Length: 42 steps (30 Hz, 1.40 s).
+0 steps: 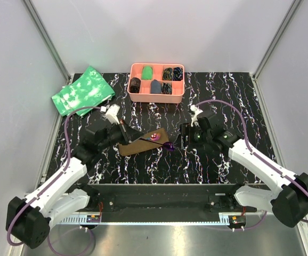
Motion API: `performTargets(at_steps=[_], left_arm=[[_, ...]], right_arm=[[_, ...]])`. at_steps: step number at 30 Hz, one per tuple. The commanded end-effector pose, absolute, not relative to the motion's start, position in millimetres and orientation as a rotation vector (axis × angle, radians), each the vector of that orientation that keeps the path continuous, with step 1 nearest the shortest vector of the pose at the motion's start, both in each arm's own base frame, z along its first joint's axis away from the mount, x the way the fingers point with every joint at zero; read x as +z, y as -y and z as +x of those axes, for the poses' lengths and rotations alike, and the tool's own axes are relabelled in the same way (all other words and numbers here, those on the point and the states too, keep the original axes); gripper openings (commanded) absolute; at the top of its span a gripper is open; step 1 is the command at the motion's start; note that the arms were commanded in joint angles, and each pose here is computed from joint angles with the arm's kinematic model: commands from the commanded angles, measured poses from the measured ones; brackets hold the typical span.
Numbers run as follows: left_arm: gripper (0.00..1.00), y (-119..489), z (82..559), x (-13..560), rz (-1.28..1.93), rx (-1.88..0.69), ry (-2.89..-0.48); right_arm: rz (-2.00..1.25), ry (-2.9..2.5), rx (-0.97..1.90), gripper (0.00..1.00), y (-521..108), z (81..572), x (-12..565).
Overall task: Fold the napkin into a case and place the utensils inside
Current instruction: Pass from the left arm to the right
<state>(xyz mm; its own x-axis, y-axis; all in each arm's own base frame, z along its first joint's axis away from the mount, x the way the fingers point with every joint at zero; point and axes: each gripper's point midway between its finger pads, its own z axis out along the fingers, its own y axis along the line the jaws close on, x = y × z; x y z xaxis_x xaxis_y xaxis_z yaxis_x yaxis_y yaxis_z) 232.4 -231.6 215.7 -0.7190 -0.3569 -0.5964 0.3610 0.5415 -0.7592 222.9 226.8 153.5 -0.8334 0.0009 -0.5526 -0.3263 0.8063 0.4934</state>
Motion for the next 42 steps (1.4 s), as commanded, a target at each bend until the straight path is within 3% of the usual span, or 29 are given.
performTargets(at_steps=[1, 4, 11, 18, 24, 25, 26, 28, 29, 31, 36, 39, 42], left_arm=[[0.0, 224, 245, 219, -0.096, -1.205, -1.955], [0.0, 225, 243, 220, -0.118, -1.239, -1.936], [0.0, 227, 240, 224, -0.135, -1.288, -1.911], [0.0, 228, 239, 225, -0.144, -1.311, -1.9], [0.0, 229, 239, 223, -0.151, -1.323, -1.9], [0.0, 229, 239, 222, -0.153, -1.322, -1.901], [0.0, 229, 239, 221, -0.148, -1.322, -1.907], [0.0, 229, 239, 217, -0.14, -1.298, -1.933], [0.01, 227, 242, 212, -0.154, -1.272, -1.955], [0.28, 217, 245, 198, -0.201, -1.169, -2.045], [0.5, 184, 253, 178, -0.299, -0.888, -2.149], [0.52, 154, 258, 157, -0.413, -0.669, -2.203], [0.36, 140, 259, 138, -0.455, -0.568, -2.242]], right_arm=[[-0.044, -2.371, 1.015, 0.59, -241, 232, 174], [-0.021, -2.346, 1.114, 0.51, -246, 235, 173], [-0.06, -2.36, 1.212, 0.54, -256, 230, 155], [-0.052, -2.368, 1.24, 0.52, -258, 232, 144], [-0.047, -2.365, 1.276, 0.3, -260, 236, 140], [-0.064, -2.36, 1.285, 0.14, -261, 235, 142], [-0.072, -2.358, 1.282, 0.05, -261, 237, 142], [-0.075, -2.348, 1.26, 0.0, -260, 242, 142], [-0.062, -2.344, 1.247, 0.0, -257, 246, 142], [-0.052, -2.338, 1.184, 0.0, -249, 257, 142], [-0.079, -2.387, 1.014, 0.0, -224, 278, 140], [-0.117, -2.428, 0.839, 0.0, -202, 288, 133], [-0.179, -2.43, 0.721, 0.0, -187, 297, 133]])
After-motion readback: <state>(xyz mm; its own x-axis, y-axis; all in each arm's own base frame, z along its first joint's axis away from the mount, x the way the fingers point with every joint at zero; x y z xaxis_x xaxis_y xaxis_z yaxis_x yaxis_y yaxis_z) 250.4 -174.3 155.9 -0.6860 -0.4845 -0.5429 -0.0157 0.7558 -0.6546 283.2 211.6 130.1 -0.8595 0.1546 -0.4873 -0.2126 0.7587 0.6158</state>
